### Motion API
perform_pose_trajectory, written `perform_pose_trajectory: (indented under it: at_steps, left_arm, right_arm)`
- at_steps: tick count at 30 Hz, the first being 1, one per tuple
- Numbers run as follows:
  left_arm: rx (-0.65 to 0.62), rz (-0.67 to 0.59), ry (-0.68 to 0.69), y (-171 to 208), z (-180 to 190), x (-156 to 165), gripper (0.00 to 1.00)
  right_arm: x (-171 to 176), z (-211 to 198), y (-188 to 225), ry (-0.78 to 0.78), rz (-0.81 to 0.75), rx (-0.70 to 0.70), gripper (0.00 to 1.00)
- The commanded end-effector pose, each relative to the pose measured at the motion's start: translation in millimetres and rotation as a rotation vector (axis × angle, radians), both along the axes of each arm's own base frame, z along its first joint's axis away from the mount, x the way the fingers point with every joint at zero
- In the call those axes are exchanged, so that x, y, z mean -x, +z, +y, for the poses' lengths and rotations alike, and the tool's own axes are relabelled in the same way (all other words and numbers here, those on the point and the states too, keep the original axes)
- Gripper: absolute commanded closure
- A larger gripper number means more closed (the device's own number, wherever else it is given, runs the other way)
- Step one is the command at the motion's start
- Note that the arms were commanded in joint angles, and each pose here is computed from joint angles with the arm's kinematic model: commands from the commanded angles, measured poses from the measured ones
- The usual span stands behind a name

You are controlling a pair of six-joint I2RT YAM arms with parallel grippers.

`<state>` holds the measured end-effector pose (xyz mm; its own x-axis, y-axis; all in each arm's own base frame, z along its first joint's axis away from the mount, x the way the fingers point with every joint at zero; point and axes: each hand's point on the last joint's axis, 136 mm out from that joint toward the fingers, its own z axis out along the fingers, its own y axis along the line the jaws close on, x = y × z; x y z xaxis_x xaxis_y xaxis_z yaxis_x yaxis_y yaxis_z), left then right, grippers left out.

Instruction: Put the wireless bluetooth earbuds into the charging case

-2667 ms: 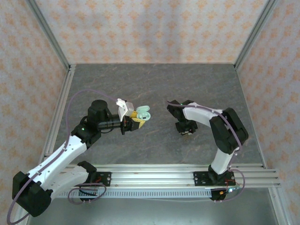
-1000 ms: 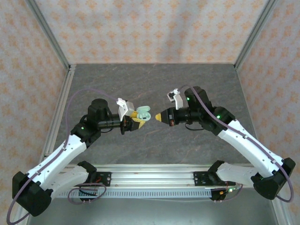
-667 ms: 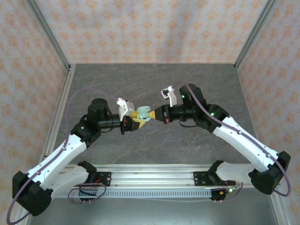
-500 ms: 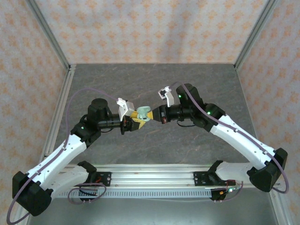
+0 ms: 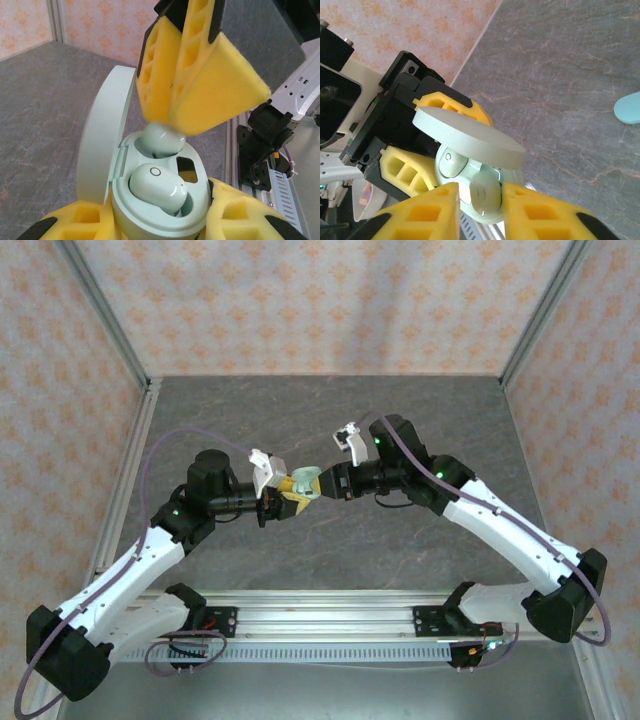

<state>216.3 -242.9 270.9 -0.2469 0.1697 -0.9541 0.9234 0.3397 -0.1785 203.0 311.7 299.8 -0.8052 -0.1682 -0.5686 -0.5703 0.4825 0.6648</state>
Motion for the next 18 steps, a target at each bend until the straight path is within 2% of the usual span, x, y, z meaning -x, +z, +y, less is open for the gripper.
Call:
perform_pose_trajectory:
  at_steps: [1,10,14,18]
  left_arm:
    - [0.034,-0.046,-0.024,19,-1,1,0.87]
    - [0.029,-0.042,-0.022,17,-1,2,0.87]
    - [0.031,-0.044,-0.024,18,-1,2,0.87]
    - [0.040,-0.047,-0.031,21,-1,3,0.87]
  right_arm:
    - [0,1,13,0.002,-0.028,-0.005,0.68]
    - [5,-10,23,-0.011,-0.056,0.023,0.64]
    - [4,-32,39,-0.089,-0.129,0.044,0.63]
    - [-12,-46,48,-0.201,-0.140,0.048,0.62]
